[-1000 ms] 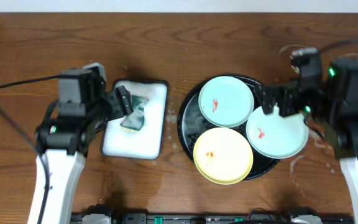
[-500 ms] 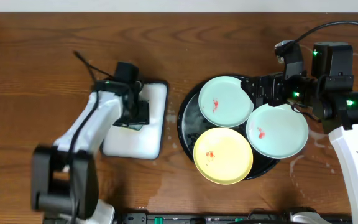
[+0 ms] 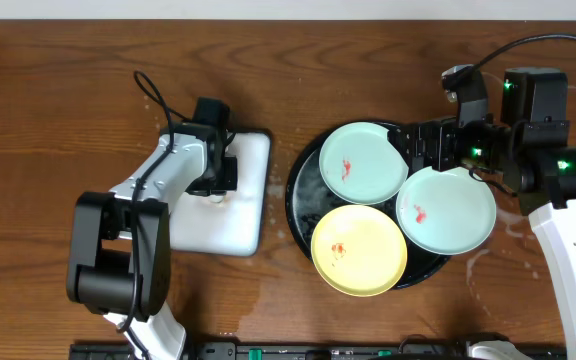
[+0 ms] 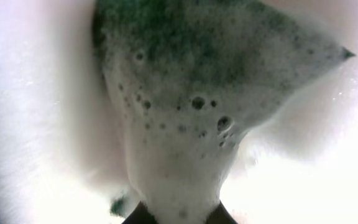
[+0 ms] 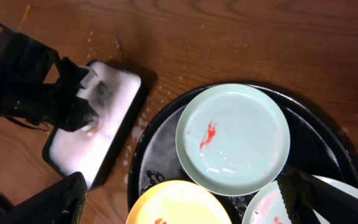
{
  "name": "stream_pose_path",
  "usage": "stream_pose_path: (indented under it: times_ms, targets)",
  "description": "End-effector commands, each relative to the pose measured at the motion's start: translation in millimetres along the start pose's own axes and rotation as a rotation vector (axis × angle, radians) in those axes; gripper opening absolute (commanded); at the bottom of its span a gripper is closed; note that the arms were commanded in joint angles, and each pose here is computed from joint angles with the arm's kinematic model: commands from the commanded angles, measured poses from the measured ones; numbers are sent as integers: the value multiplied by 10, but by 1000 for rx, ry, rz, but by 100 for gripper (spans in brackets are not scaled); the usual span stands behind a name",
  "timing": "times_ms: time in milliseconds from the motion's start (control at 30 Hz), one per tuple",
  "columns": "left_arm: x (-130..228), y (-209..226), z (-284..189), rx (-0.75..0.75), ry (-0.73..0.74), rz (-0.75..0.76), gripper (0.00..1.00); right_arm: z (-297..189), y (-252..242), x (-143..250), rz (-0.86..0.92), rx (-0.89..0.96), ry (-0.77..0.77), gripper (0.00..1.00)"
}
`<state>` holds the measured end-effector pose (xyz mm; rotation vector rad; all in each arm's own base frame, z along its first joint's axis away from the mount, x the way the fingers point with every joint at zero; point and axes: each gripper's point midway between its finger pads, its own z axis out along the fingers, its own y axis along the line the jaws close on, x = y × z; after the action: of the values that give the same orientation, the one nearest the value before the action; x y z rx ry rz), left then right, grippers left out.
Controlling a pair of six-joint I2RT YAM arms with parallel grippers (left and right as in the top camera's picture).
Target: Clean dirty plates on tray and stack at the side
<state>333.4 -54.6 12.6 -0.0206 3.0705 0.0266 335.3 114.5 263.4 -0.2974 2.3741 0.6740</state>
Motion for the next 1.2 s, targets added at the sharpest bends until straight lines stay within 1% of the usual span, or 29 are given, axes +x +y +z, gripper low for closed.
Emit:
stream_pose_path:
  times_ms: [0,33,67,133,233,367,533,567,600,633,667,767,867,900,933,967,1000,1033,1067,1167]
  targets:
    - [-142,-98,-442,60,-81,-7,49,-51,97,-64,-12,-25,-19,97]
    - [-183,-101,-597,68,-127,-7,54,-51,97,-63,-12,-25,-19,97]
    - [-197,-101,-663,72,-147,-8,57,-51,97,-63,-12,-25,-19,97]
    - [-256,-106,-782,80,-198,-7,57,-51,97,-63,-12,-25,-19,97]
    - [-346,-67,-734,54,-234,-11,57,-51,97,-63,-12,-25,-19,98]
    - [-443,-96,-411,55,-245,-7,57,-51,97,-59,-11,-25,-17,98]
    - [-409,-107,124,38,-152,-2,57,-51,97,-51,2,-25,-14,98]
    - [-383,-105,229,33,-129,-2,56,-51,96,-47,4,-25,-12,98]
    - [-374,-104,265,32,-121,-1,48,-51,96,-45,4,-25,-12,98]
    - [-364,-104,287,31,-115,-1,20,-51,96,-45,4,-25,-11,99]
    - [-372,-105,276,32,-118,-1,8,-51,96,-45,4,-25,-11,99]
    - [-438,-115,142,39,-152,-2,7,-51,96,-45,4,-25,-12,99]
    - [-516,-128,-71,51,-201,-3,7,-51,96,-45,4,-25,-12,99]
    - [-560,-132,-206,58,-237,-4,8,-51,96,-45,4,-25,-12,99]
    - [-583,-133,-295,62,-260,-5,9,-51,96,-45,4,-25,-12,99]
    - [-602,-135,-390,67,-284,-6,37,-51,96,-45,4,-25,-12,99]
    - [-608,-134,-462,70,-300,-6,51,-51,96,-45,4,-25,-11,99]
    - [-603,-132,-520,72,-309,-7,58,-51,96,-45,4,-25,-11,99]
    - [-587,-127,-557,72,-310,-6,62,-51,96,-44,4,-25,-11,99]
    - [-456,-100,-562,63,-264,-5,65,-51,96,-36,5,-25,-8,99]
